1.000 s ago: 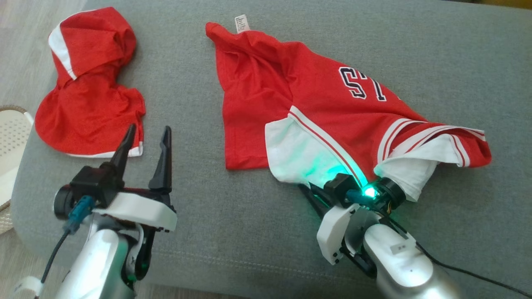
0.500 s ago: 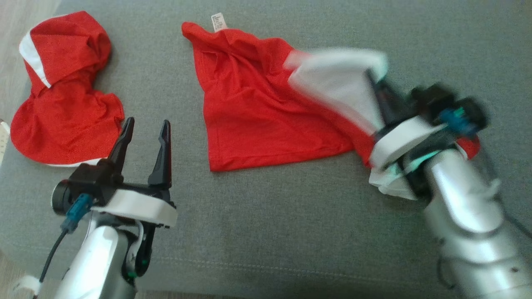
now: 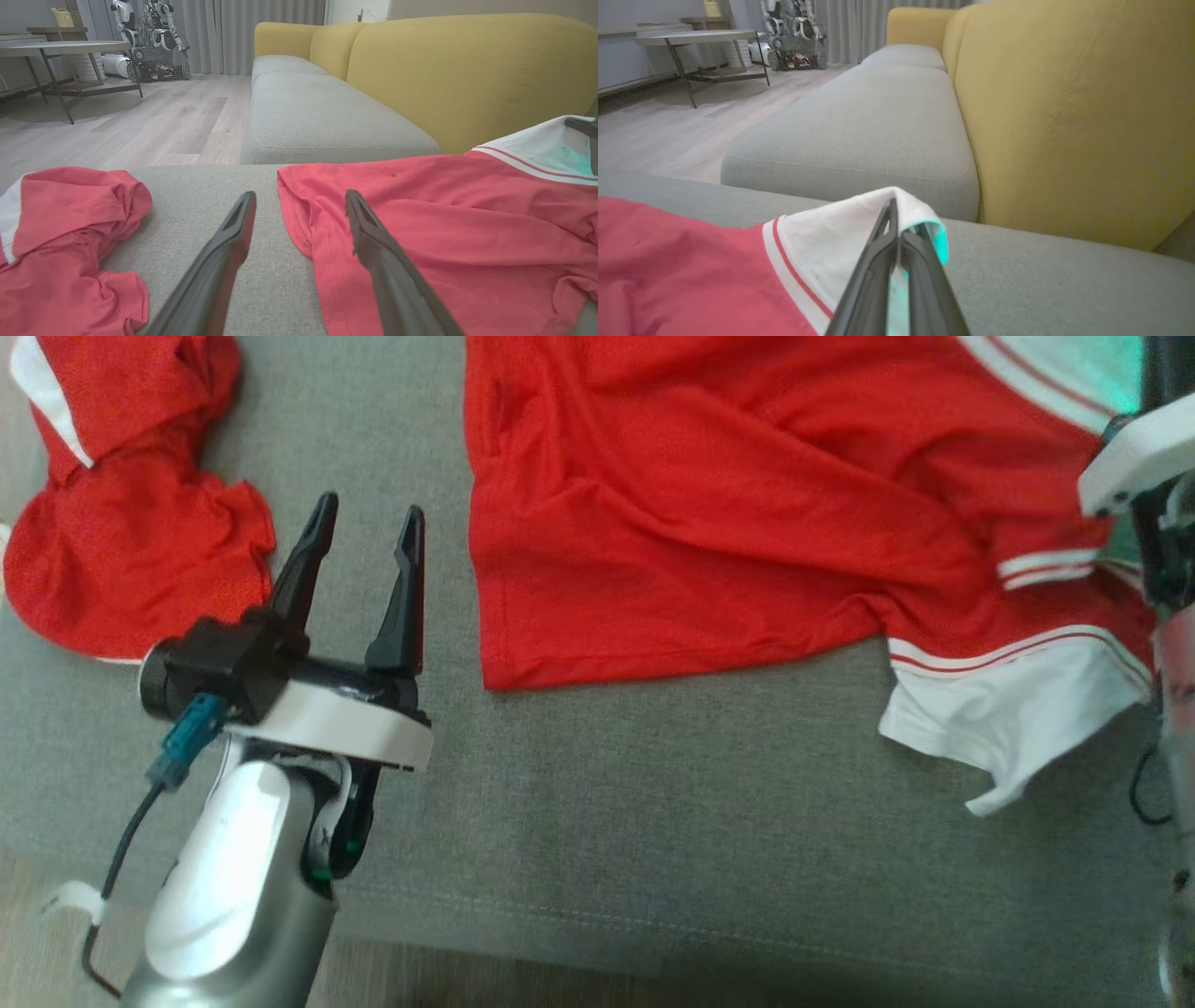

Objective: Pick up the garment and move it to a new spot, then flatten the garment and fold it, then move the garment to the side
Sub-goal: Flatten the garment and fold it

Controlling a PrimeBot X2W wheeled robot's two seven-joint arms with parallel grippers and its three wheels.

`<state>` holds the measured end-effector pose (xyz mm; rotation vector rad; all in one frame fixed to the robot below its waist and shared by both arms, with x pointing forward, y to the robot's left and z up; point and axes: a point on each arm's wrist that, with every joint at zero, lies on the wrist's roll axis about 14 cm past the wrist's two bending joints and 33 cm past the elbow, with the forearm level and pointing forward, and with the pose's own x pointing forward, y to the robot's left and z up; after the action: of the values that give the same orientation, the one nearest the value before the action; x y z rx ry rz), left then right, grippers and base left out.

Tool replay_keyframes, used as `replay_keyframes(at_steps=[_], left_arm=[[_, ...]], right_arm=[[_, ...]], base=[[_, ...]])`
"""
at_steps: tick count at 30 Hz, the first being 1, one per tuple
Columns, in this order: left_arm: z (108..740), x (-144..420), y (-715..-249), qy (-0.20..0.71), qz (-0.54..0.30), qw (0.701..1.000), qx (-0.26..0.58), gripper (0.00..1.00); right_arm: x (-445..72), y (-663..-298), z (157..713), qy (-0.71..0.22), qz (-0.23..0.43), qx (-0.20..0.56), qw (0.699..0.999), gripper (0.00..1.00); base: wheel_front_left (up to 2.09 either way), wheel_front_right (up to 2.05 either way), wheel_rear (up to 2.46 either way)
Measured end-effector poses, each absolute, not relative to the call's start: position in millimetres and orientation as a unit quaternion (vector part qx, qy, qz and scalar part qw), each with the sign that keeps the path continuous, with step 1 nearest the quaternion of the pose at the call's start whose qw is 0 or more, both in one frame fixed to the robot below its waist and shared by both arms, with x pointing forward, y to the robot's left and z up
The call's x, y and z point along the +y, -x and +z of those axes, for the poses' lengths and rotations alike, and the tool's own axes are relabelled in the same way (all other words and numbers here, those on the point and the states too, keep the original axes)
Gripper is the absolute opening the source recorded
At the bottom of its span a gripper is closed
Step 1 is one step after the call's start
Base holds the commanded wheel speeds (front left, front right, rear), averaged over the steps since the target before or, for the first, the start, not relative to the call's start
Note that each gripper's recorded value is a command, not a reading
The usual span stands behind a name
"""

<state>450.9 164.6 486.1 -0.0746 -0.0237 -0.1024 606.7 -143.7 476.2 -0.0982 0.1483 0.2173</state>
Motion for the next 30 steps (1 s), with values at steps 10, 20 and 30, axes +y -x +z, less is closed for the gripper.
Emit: replay_keyframes(at_steps=[10,20,30], left_arm=[[469,164,-462,0.035,-0.055,0.998,0.005,1.0],[473,156,-445,0.036,-0.066,0.997,0.007,1.0],[476,151,-413,0.027,-0.076,0.997,0.012,1.0]], right_arm=[[-154,-611,434,0.027,0.091,0.102,0.99,1.0],[-155,-563,469,0.02,0.089,0.04,0.995,1.0],[-163,-458,471,0.003,0.072,0.055,0.996,1.0]], base=[[0.0,0.0,0.0],[0.0,0.0,0.0],[0.0,0.0,0.0]])
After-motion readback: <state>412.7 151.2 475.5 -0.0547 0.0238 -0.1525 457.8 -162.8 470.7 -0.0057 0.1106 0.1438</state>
